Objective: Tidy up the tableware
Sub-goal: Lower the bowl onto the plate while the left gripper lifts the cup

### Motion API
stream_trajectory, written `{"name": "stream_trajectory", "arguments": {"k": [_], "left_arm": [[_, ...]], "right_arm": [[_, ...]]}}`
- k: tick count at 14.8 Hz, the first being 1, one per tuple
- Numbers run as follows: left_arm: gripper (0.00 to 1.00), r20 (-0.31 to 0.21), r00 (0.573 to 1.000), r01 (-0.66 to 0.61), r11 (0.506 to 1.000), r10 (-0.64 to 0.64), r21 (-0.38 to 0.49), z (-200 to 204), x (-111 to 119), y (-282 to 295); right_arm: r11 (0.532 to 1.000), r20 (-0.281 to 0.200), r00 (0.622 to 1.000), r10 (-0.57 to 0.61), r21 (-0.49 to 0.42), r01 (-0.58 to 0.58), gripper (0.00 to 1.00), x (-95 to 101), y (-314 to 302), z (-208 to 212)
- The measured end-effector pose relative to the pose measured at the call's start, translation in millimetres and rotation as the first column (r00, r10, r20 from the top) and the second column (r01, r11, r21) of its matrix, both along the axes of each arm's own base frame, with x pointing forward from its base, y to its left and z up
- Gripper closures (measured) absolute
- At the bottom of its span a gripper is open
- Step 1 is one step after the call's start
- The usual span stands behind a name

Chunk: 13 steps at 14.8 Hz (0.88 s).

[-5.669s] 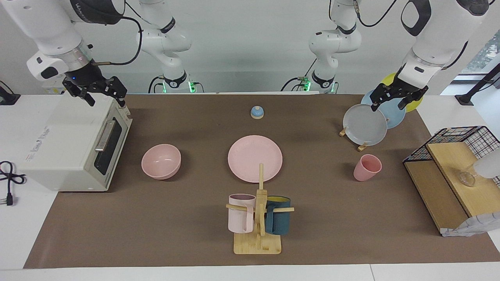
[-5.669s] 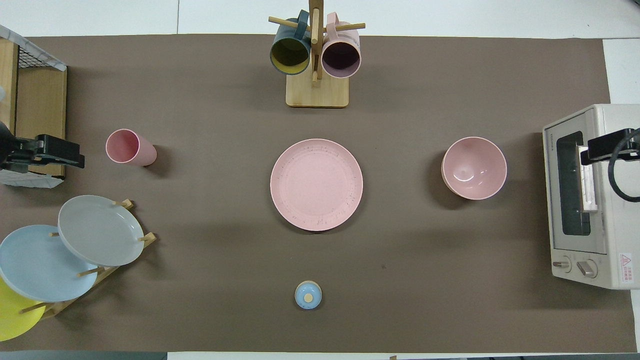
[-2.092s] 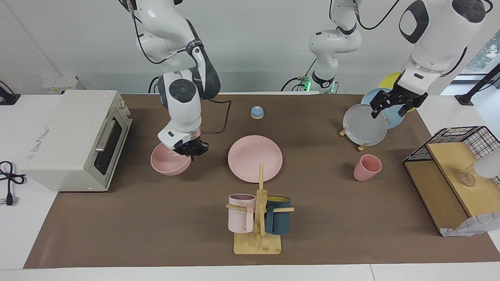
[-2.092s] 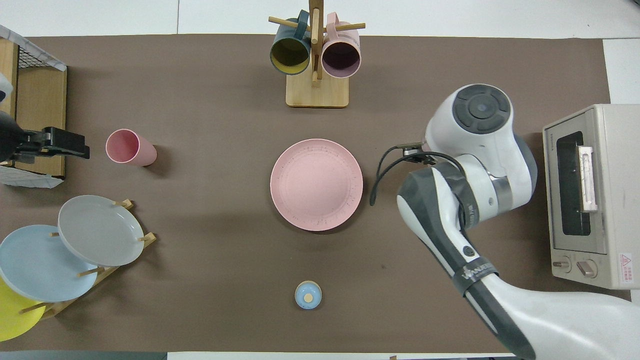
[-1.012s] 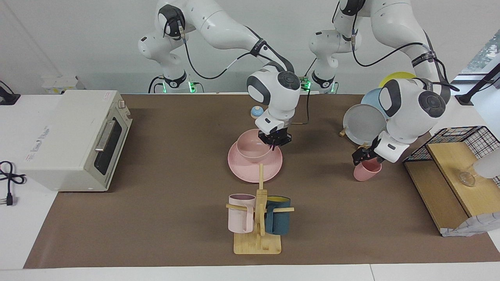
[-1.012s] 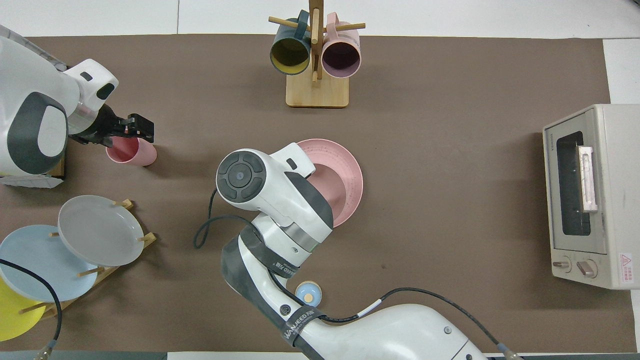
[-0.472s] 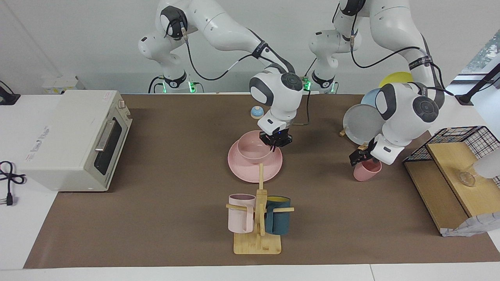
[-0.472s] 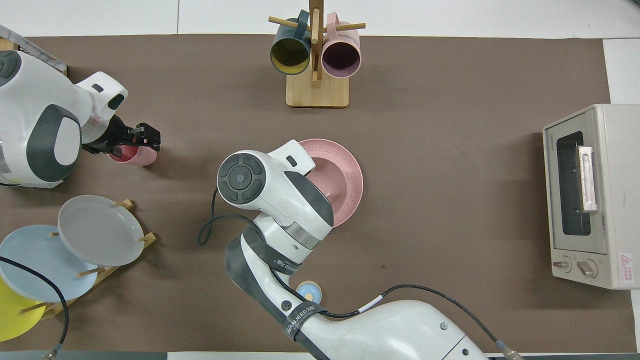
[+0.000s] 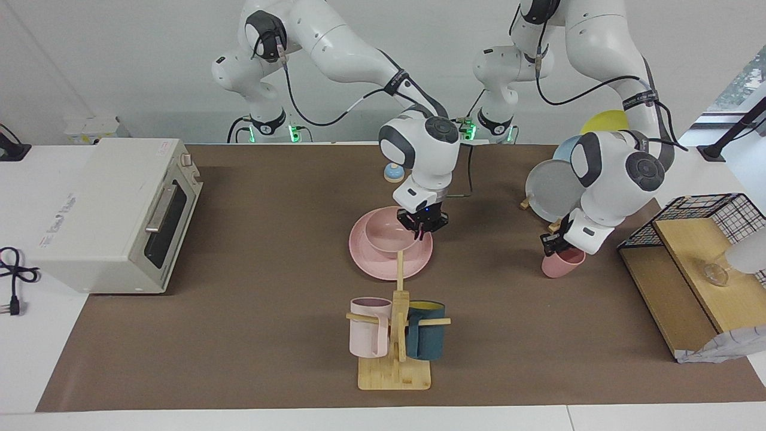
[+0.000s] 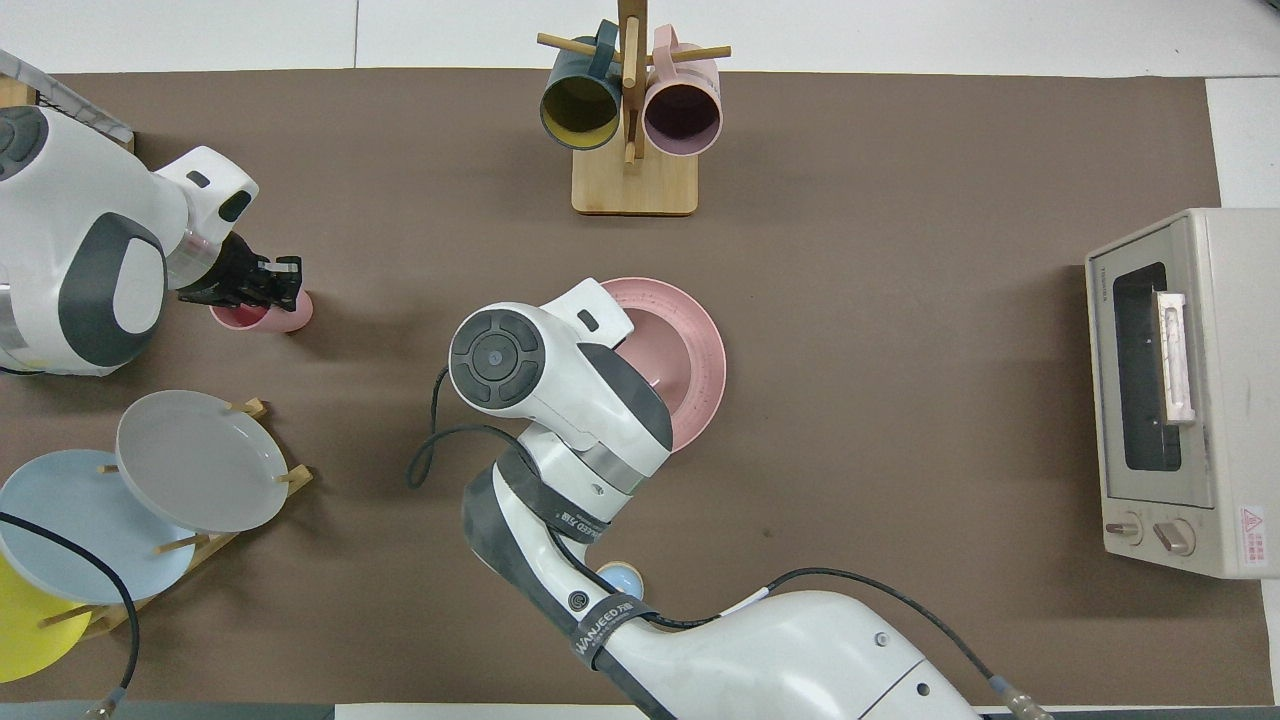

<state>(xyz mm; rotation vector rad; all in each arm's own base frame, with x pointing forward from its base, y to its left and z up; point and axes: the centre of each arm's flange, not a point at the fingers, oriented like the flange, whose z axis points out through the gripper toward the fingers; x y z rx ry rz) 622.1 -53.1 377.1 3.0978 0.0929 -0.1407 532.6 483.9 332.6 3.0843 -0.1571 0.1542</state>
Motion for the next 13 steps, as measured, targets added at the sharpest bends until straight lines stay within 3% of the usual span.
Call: {"name": "stream_trajectory", "arguments": {"k": [2,4,5,9,12,13], "left_arm": [[0.95,0.003,1.0,0.0,1.0,0.0,0.0,1.2,0.4,0.0],[0.95,0.016,1.0,0.0,1.0,0.0,-0.001,8.8,3.7,0.0],[0.95,0.024,1.0,0.0,1.0,0.0,-0.002,18.1,6.7,-0.1],[0.95,0.003,1.0,0.016,1.0,-0.016,-0.003,86.0,14.3,-6.7],[0.95,-0.038,0.999,-0.006,1.0,0.006,-0.001,147.0,6.5,-56.5],[0.95,-0.046,0.999,-0.03,1.0,0.03,0.002,163.1,3.1,-82.7]], "right_arm": [[1.0,0.001,1.0,0.004,-0.001,-0.004,0.59,5.5,-5.5,0.6],[1.0,0.003,1.0,-0.001,-0.001,0.001,0.56,13.4,-11.2,8.5],[1.0,0.005,1.0,-0.002,0.0,0.002,0.47,17.0,-12.5,16.2],[1.0,0.005,1.0,-0.028,-0.003,0.028,0.46,48.0,-42.8,82.7],[0.997,0.004,0.997,-0.081,-0.002,0.081,0.44,69.7,-100.7,147.2],[0.995,-0.021,0.994,-0.103,-0.021,0.102,0.35,75.2,-133.5,165.7]]}}
